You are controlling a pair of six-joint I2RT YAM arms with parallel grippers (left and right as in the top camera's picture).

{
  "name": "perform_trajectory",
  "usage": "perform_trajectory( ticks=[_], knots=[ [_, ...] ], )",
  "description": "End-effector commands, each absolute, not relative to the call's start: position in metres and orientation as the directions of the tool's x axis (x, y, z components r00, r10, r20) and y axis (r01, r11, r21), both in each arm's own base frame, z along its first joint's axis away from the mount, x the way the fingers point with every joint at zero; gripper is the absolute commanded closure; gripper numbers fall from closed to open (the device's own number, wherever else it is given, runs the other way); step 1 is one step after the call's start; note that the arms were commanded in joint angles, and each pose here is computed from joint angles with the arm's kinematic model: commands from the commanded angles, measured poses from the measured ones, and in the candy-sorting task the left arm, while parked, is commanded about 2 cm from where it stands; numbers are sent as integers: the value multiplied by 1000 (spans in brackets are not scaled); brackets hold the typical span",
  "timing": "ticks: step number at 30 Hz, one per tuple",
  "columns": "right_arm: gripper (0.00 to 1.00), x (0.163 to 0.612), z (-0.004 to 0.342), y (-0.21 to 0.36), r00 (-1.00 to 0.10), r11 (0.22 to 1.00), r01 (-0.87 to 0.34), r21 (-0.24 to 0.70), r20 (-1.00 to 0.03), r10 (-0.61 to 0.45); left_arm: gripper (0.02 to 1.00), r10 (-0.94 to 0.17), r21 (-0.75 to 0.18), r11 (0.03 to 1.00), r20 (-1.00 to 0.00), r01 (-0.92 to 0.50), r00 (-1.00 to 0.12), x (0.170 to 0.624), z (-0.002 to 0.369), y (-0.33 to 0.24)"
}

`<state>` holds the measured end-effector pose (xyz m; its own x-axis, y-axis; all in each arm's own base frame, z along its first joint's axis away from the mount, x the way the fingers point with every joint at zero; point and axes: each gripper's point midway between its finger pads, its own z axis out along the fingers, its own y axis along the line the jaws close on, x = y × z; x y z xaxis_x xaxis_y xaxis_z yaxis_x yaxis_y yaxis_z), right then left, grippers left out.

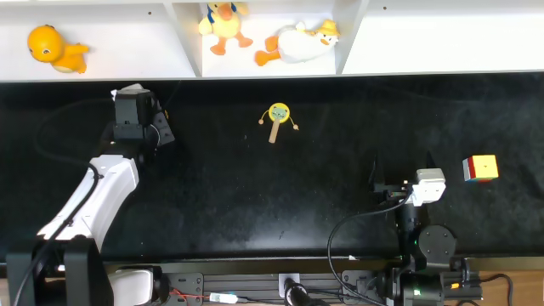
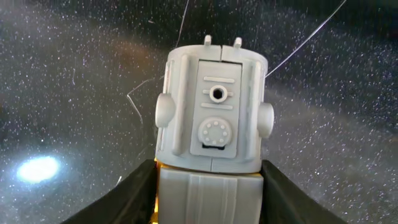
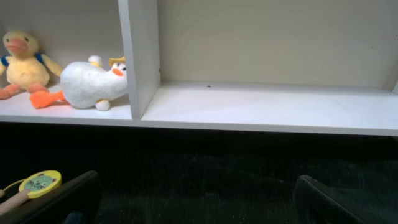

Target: Store Toys

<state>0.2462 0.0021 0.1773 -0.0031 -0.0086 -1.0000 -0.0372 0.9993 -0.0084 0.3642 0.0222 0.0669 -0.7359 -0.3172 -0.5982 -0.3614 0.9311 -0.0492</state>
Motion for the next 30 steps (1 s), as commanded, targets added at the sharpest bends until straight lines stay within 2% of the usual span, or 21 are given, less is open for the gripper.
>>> perform_trajectory(
  ticks=[1, 6, 19, 30],
  knots=[
    [7, 247, 173, 1, -5, 999, -33, -3, -1000, -4, 575, -299, -21, 933, -598, -359, -743, 362, 65, 26],
    [5, 247, 173, 1, -5, 999, -34, -3, -1000, -3, 606, -284, -24, 938, -624, -345, -729, 359, 82, 26],
    [7, 247, 174, 1, -4, 999, -33, -4, -1000, -4, 647, -214, -44, 957, -769, -285, -602, 330, 175, 27],
    [7, 247, 173, 1, -5, 999, -33, -4, -1000, -4, 665, -100, 34, 980, -769, -197, -632, 370, 196, 21]
  ],
)
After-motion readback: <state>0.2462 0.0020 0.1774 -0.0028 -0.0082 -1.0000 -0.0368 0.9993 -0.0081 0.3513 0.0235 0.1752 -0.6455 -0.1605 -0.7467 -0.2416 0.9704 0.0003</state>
